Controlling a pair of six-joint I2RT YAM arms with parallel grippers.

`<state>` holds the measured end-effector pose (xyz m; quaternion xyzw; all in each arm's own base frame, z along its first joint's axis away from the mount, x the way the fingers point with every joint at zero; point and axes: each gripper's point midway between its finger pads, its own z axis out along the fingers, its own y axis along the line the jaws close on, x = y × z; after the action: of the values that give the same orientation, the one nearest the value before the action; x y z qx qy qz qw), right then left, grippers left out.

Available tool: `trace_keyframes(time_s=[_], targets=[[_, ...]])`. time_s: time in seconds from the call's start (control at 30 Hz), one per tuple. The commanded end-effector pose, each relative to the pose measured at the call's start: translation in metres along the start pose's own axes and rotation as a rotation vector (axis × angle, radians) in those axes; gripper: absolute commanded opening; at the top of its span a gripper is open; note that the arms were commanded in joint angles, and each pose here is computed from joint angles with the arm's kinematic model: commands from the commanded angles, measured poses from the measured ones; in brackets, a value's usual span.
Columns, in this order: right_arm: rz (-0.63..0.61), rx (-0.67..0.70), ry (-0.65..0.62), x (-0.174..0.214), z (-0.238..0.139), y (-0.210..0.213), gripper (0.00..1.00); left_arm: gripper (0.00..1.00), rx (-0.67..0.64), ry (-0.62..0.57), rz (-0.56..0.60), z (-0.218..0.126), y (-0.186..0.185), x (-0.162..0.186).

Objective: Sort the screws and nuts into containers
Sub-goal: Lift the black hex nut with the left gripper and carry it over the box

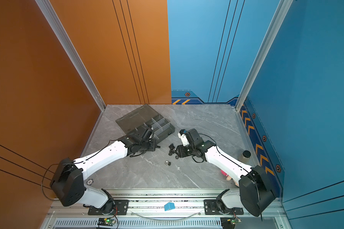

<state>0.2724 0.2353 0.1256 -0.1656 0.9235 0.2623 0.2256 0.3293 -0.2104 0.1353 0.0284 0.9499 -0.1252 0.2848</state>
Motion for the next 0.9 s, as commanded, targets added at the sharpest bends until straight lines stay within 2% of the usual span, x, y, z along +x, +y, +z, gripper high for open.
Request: trace_keyframes(time_s=[0.0,0.23,0.4,0.67,0.87], targets=[[0.006,0.0,0.02,0.007,0.007,-0.005,0.45,0.0,-0.017,-0.077,0.004,0.0,0.009,-0.039],[0.019,-0.007,0.025,0.006,0.013,-0.005,0.45,0.0,-0.057,-0.132,0.004,0.012,0.03,-0.089],[0.025,-0.011,0.029,0.007,0.018,-0.006,0.45,0.0,-0.06,-0.157,-0.041,0.037,0.045,-0.11],[0.026,-0.016,0.025,0.007,0.02,-0.004,0.45,0.0,-0.101,-0.129,-0.065,0.065,0.064,-0.109],[0.029,-0.015,0.026,0.007,0.021,-0.004,0.45,0.0,-0.099,-0.099,-0.073,0.07,0.066,-0.098]])
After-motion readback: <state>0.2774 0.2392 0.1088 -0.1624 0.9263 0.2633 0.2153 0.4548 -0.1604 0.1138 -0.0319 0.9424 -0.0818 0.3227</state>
